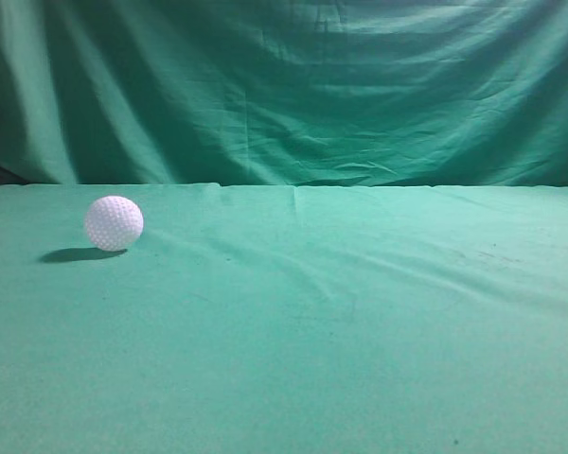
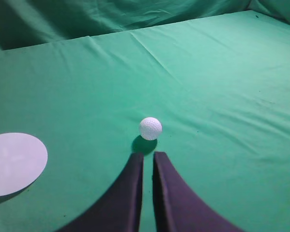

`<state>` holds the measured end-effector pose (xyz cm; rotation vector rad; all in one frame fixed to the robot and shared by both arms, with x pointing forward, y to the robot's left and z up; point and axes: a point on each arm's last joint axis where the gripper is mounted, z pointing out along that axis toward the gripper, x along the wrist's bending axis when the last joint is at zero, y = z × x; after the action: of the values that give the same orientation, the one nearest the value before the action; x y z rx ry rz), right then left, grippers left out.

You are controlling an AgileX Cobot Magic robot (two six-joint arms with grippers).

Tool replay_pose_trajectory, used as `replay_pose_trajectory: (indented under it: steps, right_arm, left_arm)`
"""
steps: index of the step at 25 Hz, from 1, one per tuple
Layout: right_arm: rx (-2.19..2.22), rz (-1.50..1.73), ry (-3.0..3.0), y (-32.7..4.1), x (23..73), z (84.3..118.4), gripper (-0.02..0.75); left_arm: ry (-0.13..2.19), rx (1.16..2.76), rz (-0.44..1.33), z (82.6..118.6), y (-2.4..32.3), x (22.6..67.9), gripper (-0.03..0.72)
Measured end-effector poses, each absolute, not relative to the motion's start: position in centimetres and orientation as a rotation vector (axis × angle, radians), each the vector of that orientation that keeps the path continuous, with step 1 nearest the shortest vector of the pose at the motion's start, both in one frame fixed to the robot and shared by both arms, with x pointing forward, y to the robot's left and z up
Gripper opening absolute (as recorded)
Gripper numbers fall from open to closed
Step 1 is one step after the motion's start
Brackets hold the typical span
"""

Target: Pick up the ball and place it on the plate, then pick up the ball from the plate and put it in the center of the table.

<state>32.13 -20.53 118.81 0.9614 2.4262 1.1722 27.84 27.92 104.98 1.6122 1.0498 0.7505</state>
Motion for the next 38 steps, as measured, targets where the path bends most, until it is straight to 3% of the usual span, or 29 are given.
replay_pose_trajectory:
  steps: [11, 17, 38]
  right_arm:
    - [0.978, 1.364, 2.356, -23.4, 28.8, 110.8, 0.000]
    - [0.972, 1.439, 2.291, -23.7, 28.6, 108.1, 0.000]
    - [0.938, 1.530, 2.145, -23.8, 29.1, 108.4, 0.000]
  left_arm:
    - [1.079, 1.660, 0.740, 103.0, 27.8, 28.3, 0.048]
    - [1.079, 1.660, 0.740, 103.0, 27.8, 28.3, 0.048]
    - [1.078, 1.662, 0.745, 103.0, 27.9, 28.3, 0.048]
